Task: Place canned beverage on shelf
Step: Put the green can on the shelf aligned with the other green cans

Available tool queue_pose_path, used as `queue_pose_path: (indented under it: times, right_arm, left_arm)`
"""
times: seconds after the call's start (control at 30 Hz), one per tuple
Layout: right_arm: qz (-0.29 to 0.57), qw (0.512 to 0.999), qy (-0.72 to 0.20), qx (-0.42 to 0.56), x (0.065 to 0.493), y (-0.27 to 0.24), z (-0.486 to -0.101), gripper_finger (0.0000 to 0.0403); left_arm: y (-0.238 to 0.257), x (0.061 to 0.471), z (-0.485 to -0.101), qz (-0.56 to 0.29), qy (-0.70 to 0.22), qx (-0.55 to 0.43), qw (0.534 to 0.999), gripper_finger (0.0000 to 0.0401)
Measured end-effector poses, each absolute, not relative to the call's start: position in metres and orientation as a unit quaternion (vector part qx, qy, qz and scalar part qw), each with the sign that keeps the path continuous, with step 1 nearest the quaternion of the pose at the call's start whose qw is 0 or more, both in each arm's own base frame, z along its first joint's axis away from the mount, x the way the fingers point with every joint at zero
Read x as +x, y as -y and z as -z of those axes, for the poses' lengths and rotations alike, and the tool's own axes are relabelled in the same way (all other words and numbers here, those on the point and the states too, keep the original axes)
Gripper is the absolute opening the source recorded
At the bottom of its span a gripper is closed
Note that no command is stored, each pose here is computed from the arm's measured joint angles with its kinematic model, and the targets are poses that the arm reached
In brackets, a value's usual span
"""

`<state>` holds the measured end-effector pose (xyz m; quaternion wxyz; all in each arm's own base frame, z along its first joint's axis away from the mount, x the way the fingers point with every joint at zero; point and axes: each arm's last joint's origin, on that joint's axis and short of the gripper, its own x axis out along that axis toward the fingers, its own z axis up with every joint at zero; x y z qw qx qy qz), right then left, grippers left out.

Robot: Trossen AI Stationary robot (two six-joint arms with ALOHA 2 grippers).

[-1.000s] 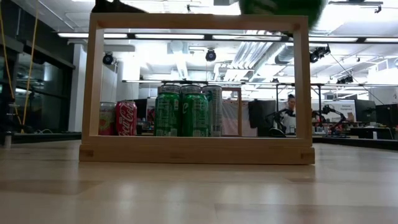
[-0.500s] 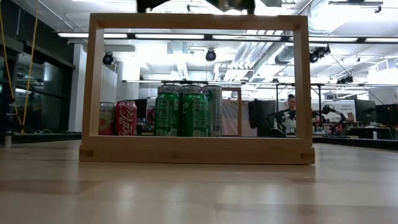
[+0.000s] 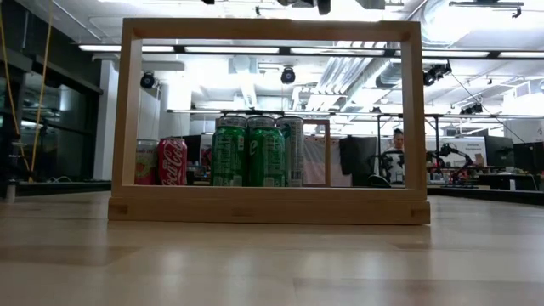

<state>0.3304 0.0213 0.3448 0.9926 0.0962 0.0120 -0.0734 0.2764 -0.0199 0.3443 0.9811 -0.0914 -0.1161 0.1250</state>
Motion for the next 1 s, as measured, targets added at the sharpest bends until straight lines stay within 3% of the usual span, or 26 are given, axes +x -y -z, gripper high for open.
queue_pose_path:
  times: [0.13, 0.23, 0.53, 1.0]
  right_arm:
    - [0.069, 0.994, -0.011, 0.085, 0.328, -0.021, -0.348, 0.0292]
    - [0.072, 0.994, -0.006, 0.085, 0.327, -0.021, -0.349, 0.0292]
    - [0.083, 0.989, 0.067, 0.098, 0.323, -0.019, -0.366, 0.0292]
    - [0.067, 0.987, 0.09, 0.114, 0.324, -0.02, -0.369, 0.0292]
  left_arm:
    - [0.02, 0.274, -0.346, -0.126, 0.112, -0.079, 0.983, 0.0287]
    - [0.02, 0.274, -0.347, -0.119, 0.116, -0.077, 0.983, 0.0283]
    - [0.021, 0.273, -0.351, -0.111, 0.139, -0.082, 0.981, 0.0354]
    - [0.02, 0.268, -0.363, -0.109, 0.206, -0.088, 0.968, 0.0355]
